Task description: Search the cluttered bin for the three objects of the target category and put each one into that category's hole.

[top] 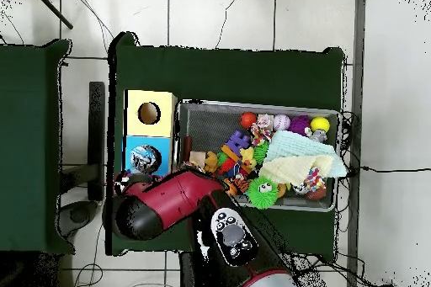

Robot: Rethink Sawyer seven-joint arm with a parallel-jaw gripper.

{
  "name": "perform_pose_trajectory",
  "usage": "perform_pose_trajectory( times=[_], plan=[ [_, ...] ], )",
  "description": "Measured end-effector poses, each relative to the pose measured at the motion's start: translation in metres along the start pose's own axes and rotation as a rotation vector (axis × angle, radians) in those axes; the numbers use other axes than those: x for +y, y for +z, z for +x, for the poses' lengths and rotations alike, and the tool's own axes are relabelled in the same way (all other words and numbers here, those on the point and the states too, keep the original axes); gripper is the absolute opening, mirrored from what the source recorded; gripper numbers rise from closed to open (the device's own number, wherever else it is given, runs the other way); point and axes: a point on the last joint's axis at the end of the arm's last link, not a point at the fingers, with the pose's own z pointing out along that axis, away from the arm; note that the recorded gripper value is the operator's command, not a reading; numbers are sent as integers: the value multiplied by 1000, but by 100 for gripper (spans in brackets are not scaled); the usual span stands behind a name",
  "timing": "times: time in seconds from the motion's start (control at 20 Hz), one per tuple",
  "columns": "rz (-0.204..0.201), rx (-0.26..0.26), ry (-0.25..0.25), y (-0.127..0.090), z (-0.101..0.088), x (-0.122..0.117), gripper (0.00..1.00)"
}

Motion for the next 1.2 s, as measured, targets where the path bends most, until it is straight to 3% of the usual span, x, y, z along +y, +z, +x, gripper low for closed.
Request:
perform_pose_trajectory(
  times=[0.3,0.65,1.2],
  plan=[
    [25,-8,4,-2,0,-7,100],
    [26,-9,7,-2,-1,-9,100],
    [-2,-37,45,-2,-14,-23,100]
  ],
)
